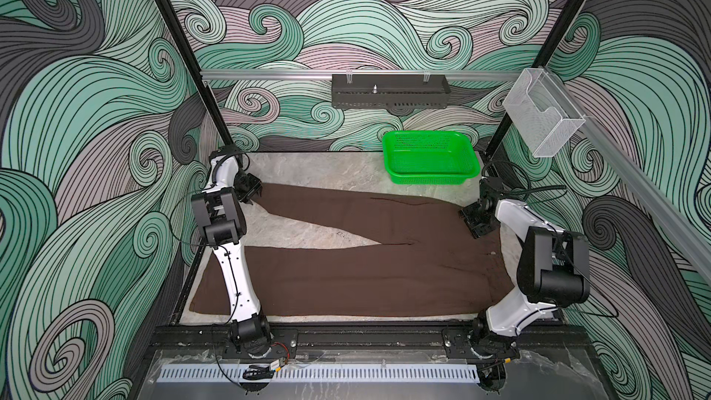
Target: Fold and stack the trousers
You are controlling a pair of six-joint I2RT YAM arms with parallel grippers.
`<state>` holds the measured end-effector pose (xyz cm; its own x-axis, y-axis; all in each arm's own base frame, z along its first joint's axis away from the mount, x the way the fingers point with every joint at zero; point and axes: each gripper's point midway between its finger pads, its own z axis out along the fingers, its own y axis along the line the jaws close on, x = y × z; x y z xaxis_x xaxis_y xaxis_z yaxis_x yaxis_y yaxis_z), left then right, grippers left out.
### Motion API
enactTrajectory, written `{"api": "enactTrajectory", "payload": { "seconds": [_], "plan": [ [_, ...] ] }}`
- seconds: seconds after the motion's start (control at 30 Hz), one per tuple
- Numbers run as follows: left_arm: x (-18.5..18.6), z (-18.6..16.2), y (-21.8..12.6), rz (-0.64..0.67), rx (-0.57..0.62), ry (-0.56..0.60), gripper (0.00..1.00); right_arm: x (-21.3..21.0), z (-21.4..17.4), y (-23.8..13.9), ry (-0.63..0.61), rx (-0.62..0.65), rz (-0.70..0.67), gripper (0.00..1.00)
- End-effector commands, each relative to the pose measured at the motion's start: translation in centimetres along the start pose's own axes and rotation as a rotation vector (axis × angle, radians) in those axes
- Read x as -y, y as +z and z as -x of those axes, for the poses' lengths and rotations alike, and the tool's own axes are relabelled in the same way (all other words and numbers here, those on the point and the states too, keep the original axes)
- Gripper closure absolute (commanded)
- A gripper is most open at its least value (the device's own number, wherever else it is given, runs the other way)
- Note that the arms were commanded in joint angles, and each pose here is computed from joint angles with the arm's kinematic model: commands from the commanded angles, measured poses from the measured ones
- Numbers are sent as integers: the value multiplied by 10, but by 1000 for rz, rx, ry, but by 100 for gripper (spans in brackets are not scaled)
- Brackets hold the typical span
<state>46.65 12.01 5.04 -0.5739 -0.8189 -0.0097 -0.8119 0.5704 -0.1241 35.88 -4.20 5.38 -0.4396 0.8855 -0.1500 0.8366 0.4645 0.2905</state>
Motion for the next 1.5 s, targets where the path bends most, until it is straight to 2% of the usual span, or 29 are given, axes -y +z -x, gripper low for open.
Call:
{"api": "enactTrajectory", "payload": {
  "seconds": [0.0,0.1,0.3,0.63,0.77,0.93,1.0,1.1,1.23,1.37,1.47],
  "plan": [
    [-3,8,-12,35,63,-26,54,-11,2,-2,-31,5,29,39],
    [-2,19,-18,33,104,-30,51,-13,-2,-1,-36,-10,41,39],
    [-1,28,-4,33,74,-112,45,-22,-5,0,-50,-24,67,39],
    [-5,37,10,48,108,-253,45,-29,-5,2,-62,-29,94,40],
    [-3,43,13,36,138,-301,52,-31,-6,5,-63,-40,103,39],
    [0,48,14,35,164,-330,75,-31,-7,6,-64,-44,105,40],
    [1,50,14,32,174,-341,81,-31,-6,5,-67,-42,107,40],
    [4,52,15,29,183,-349,78,-32,-6,4,-67,-41,109,40],
    [7,50,17,43,180,-349,61,-33,-6,2,-65,-40,115,40],
    [9,48,20,47,184,-366,60,-34,-6,0,-64,-36,118,40],
    [14,48,22,42,188,-377,62,-35,-5,-1,-62,-32,121,40]
  ]
}}
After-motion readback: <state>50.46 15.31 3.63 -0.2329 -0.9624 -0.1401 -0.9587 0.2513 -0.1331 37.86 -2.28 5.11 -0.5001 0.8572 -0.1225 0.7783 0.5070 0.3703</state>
